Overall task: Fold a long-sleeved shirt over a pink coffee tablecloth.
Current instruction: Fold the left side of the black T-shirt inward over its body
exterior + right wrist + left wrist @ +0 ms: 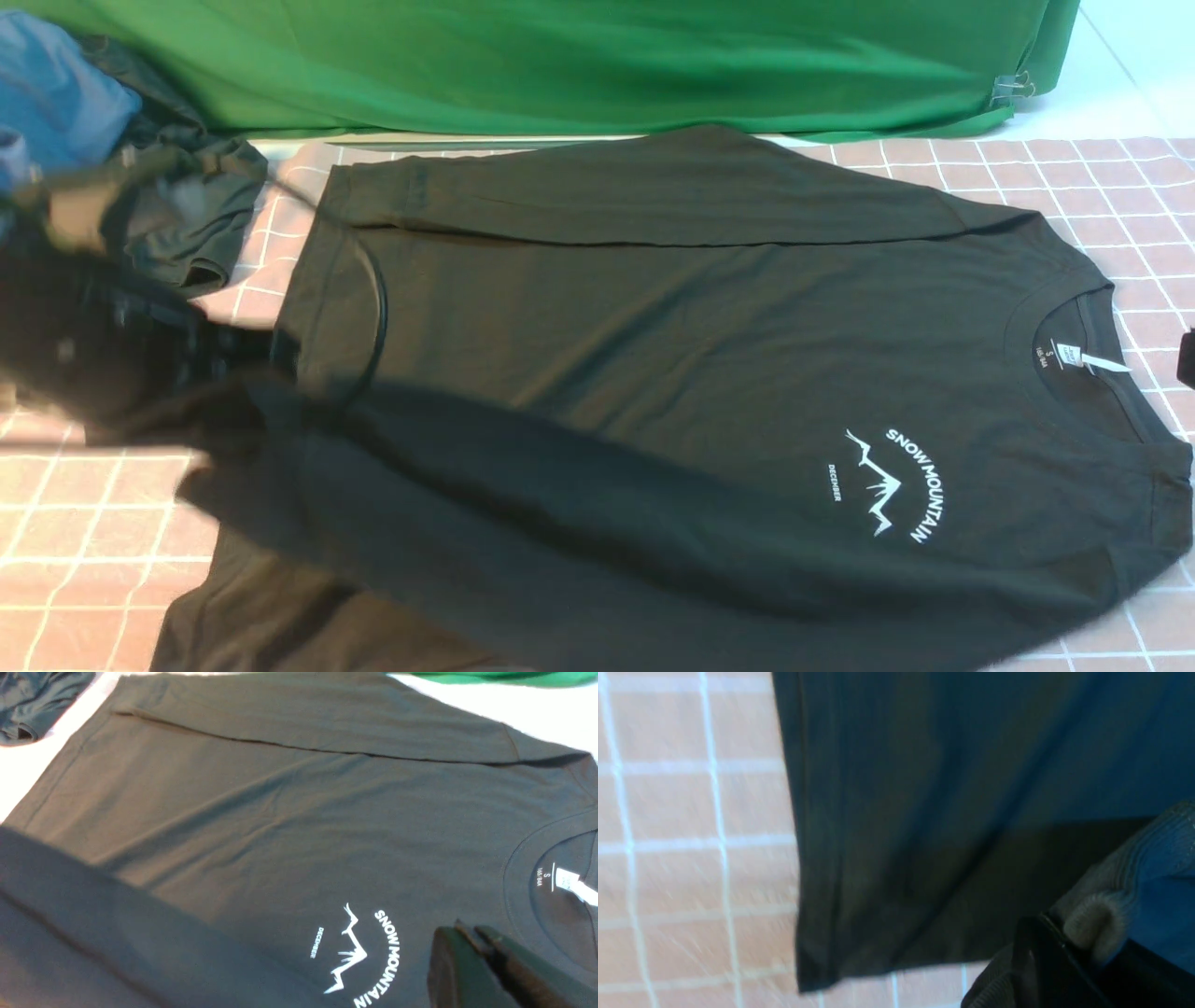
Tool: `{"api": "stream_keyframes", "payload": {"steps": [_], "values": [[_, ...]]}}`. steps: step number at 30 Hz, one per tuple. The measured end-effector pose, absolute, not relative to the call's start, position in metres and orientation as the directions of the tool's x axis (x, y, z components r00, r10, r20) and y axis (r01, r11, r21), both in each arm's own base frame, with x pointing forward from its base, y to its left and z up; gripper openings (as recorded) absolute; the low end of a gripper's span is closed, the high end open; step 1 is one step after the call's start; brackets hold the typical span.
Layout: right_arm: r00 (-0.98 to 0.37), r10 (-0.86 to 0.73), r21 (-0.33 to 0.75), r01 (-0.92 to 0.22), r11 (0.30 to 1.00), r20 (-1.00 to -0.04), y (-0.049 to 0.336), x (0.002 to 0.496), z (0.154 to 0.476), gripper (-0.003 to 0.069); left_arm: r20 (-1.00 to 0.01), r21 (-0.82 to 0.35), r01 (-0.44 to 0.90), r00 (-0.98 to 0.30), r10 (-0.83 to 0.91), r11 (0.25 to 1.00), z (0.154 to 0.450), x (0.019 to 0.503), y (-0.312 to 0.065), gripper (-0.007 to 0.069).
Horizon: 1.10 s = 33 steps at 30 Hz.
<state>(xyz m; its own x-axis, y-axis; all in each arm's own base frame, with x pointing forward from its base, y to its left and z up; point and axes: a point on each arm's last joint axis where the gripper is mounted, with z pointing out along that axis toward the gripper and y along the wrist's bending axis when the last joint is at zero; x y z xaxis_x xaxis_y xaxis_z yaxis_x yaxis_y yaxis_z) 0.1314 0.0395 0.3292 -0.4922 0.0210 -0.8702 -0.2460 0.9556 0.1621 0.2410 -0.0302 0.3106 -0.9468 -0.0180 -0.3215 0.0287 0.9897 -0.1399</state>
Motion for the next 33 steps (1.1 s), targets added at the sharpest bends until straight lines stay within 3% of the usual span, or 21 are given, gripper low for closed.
{"api": "stream_keyframes", "payload": {"steps": [11,19,29,33], "values": [[-0.47,0.029,0.162,-0.245,0.956,-0.882,0.039,0.133,0.331,0.007,-0.409,-0.008,0.048,-0.911,0.041,0.999,0.292,0.301,-0.024,0.005],[-0.469,0.029,0.162,-0.245,0.956,-0.883,0.039,0.133,0.331,0.007,-0.345,0.027,0.06,-0.936,0.066,0.998,0.256,0.323,-0.023,0.005],[-0.469,0.029,0.162,-0.245,0.956,-0.883,0.039,0.133,0.331,0.007,-0.353,0.052,0.073,-0.932,0.087,0.996,0.238,0.337,-0.023,0.0055],[-0.469,0.029,0.162,-0.245,0.956,-0.883,0.039,0.133,0.331,0.007,-0.369,0.064,0.075,-0.925,0.093,0.995,0.237,0.339,-0.022,0.013]]}}
